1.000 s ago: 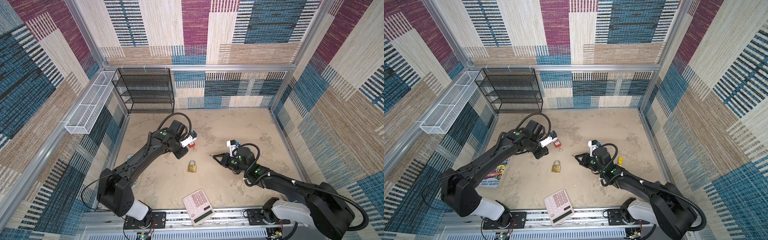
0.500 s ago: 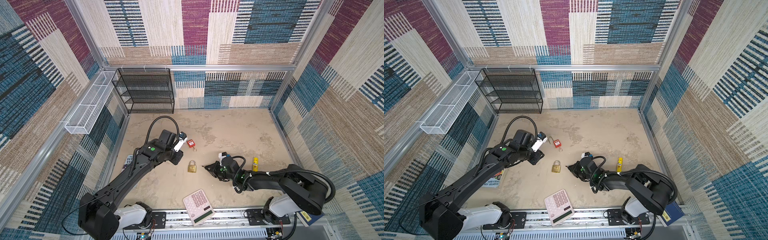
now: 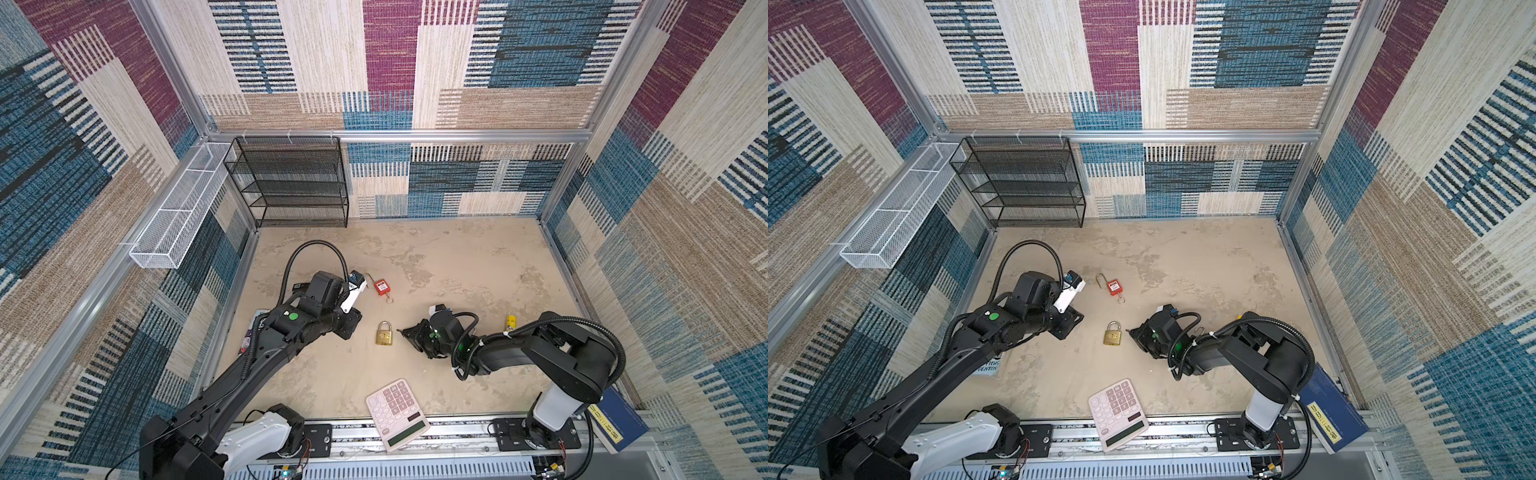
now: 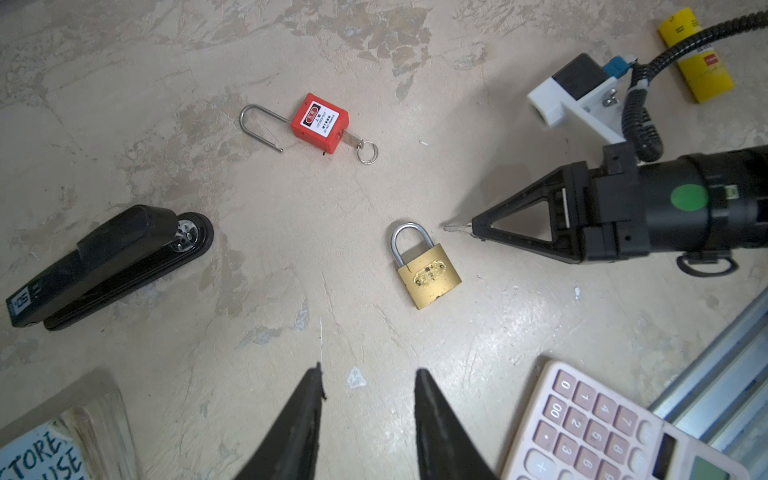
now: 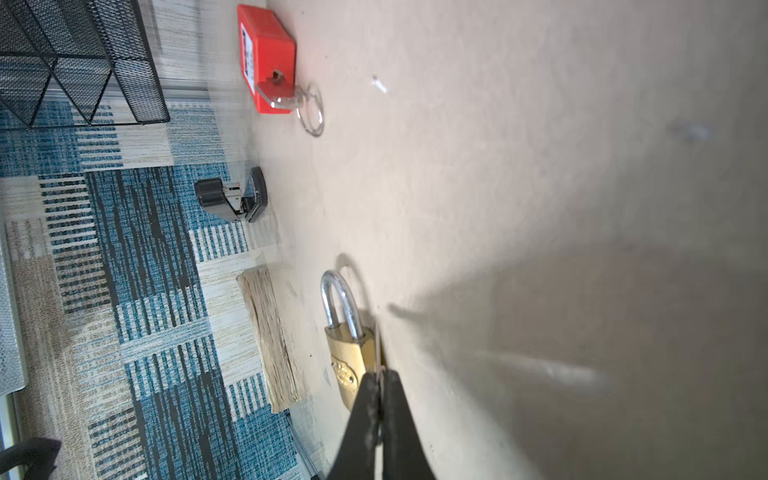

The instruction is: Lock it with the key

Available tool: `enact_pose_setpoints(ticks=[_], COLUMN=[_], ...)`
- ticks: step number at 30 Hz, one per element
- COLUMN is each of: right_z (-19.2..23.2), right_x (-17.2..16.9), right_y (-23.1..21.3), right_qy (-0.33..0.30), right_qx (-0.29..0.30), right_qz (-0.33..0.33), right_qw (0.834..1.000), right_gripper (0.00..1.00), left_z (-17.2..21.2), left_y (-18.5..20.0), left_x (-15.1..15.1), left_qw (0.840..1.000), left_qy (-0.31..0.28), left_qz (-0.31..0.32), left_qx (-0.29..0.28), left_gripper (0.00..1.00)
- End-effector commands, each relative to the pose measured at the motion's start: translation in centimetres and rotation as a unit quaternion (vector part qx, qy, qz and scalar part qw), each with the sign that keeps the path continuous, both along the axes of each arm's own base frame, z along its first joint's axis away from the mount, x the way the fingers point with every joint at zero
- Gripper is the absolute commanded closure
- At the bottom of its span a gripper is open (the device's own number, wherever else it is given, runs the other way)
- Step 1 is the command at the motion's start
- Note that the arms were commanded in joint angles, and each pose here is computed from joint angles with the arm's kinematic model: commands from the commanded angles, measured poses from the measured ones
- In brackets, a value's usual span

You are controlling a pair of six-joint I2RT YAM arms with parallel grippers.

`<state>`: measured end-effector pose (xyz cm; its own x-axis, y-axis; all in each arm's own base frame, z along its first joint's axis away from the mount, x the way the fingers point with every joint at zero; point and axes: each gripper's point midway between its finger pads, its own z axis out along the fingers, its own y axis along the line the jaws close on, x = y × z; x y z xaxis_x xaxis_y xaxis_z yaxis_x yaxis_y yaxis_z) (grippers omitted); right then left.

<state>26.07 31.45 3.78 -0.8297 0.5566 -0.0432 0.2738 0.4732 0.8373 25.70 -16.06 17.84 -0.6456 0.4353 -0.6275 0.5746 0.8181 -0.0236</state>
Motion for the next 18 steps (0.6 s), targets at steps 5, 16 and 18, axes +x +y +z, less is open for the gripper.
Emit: enact_pose_setpoints(ticks=[5, 16, 18], right_z=[0.0, 1.0, 0.9], right_x=[0.1, 0.2, 0.4], right_y=[0.1, -1.2, -1.9], right_qy=[0.006, 0.006, 0.004], right_qx=[0.004, -0.041, -0.065], right_qz=[-0.012, -0.032, -0.042], right_qw=[1.0, 0.999, 0.997], right_gripper=[0.78, 0.35, 0.27], left_z=[0.1, 0.1, 0.0], left_y=[0.3, -0.1, -0.2], left_x=[0.2, 0.4, 0.4], left_qw=[1.0, 1.0, 1.0], left_qy=[0.004, 0.014, 0.016], left_qz=[0.01, 0.009, 0.007], left_qx=[0.006, 0.003, 0.004], left_gripper=[0.6, 0.6, 0.6])
